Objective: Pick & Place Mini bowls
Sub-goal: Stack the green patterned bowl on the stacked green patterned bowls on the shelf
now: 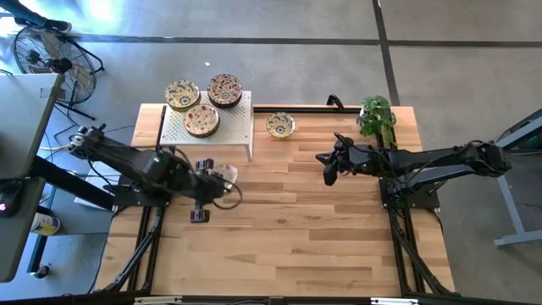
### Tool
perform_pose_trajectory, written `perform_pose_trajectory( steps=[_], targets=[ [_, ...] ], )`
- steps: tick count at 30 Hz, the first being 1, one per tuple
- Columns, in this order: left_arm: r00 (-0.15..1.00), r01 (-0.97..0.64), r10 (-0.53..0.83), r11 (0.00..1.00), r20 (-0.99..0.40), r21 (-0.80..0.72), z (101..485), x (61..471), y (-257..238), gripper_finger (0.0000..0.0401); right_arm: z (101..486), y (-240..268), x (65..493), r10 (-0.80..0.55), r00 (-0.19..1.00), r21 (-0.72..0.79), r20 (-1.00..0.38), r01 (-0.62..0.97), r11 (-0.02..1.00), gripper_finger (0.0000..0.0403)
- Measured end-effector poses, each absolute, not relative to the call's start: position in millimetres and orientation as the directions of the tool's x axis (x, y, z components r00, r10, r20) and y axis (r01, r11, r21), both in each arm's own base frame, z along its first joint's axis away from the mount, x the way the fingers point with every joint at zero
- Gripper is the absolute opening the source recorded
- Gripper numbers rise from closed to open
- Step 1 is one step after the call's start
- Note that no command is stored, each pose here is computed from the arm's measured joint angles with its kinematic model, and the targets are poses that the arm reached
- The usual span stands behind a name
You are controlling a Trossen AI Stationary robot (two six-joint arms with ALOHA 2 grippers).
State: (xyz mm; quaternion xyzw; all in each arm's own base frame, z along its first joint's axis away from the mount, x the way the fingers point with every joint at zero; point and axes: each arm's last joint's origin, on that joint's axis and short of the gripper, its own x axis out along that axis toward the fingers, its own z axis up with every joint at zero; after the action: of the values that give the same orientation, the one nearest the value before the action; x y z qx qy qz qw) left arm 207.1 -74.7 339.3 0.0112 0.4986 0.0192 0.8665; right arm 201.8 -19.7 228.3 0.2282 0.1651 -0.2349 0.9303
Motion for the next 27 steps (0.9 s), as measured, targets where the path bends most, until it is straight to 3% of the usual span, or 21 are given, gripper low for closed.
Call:
perform_pose_trajectory(
  steps=[6, 11, 19, 24, 27],
  targets=[
    [0.694, -0.121, 0.135, 0.99, -0.707, 0.071, 414, 202, -57, 0.0004, 228, -20, 202, -0.362, 0.835, 0.345, -0.414, 0.512, 0.787, 0.0],
    [0.698, -0.304, 0.316, 0.943, -0.643, 0.134, 451, 187, -25, 0.0004, 228, -20, 202, -0.361, 0.835, 0.337, -0.414, 0.51, 0.792, 0.0],
    [0.468, -0.458, 0.476, 0.851, -0.745, 0.256, 449, 168, 30, 0.0004, 228, -20, 202, -0.361, 0.835, 0.343, -0.414, 0.511, 0.788, 0.0],
    [0.332, -0.462, 0.464, 0.839, -0.821, 0.288, 432, 174, 56, 0.0004, 228, -19, 202, -0.345, 0.841, 0.351, -0.417, 0.499, 0.792, 0.0],
    [0.316, -0.425, 0.409, 0.868, -0.856, 0.258, 424, 179, 66, 0.0003, 228, -19, 202, -0.344, 0.841, 0.351, -0.417, 0.498, 0.793, 0.0]
  ],
)
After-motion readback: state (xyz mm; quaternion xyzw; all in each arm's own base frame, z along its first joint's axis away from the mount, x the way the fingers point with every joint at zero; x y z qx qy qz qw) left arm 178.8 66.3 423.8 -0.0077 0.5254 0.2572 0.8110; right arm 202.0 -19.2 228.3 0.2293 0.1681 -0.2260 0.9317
